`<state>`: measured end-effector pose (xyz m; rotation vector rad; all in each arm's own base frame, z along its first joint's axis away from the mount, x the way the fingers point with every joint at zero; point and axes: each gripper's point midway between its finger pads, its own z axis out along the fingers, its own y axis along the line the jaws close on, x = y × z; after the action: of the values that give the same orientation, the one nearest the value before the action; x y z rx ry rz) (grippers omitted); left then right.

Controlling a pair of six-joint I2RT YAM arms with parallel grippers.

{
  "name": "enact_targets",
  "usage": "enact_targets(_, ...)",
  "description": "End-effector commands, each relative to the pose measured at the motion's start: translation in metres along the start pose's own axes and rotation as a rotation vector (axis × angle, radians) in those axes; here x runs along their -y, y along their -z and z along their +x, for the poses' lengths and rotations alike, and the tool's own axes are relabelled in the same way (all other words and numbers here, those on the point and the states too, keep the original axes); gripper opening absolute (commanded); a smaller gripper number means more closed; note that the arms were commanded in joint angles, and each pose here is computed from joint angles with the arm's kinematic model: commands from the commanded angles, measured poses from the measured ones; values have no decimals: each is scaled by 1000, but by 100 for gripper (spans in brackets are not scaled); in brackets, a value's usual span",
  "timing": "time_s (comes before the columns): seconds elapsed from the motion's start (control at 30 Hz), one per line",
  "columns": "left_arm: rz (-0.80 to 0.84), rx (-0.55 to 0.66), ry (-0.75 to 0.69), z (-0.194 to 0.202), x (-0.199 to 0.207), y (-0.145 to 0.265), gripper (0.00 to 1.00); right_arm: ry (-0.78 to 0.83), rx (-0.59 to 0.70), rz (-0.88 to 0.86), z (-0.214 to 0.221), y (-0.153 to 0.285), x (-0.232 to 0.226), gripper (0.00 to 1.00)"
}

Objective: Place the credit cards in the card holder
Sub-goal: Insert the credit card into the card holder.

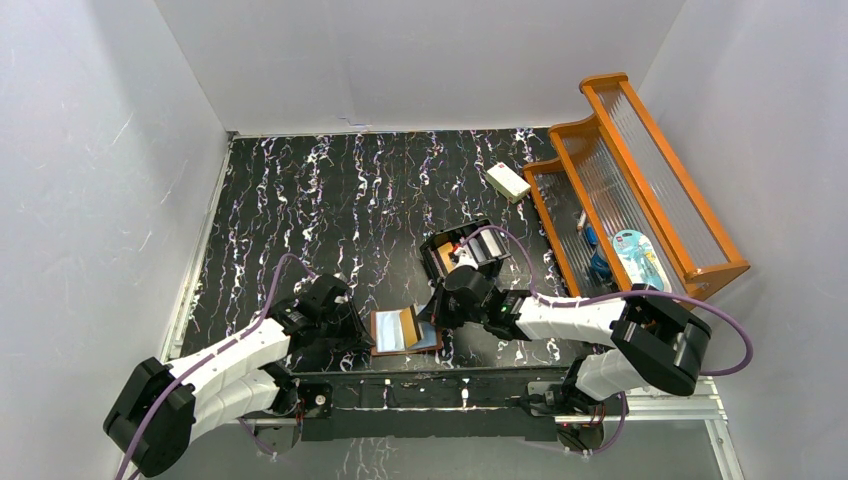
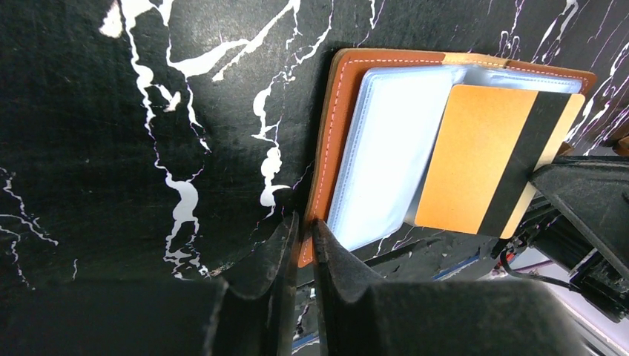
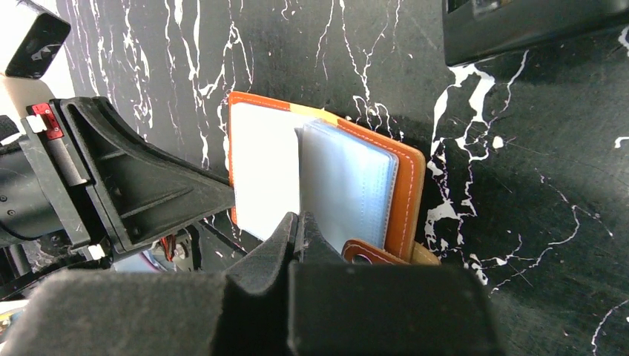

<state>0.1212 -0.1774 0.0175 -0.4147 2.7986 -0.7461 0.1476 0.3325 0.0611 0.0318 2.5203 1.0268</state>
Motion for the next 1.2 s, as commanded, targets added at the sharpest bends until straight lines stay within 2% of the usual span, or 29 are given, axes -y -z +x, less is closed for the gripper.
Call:
enact_targets(0.0,-7,-24,6,5,-5,0,11,-17,28,-18,-2,-3,-2,0)
enact_targets(1.17,2,-42,-5,7,-4,-5,9,-67,-37,-65,15,-18,0,0)
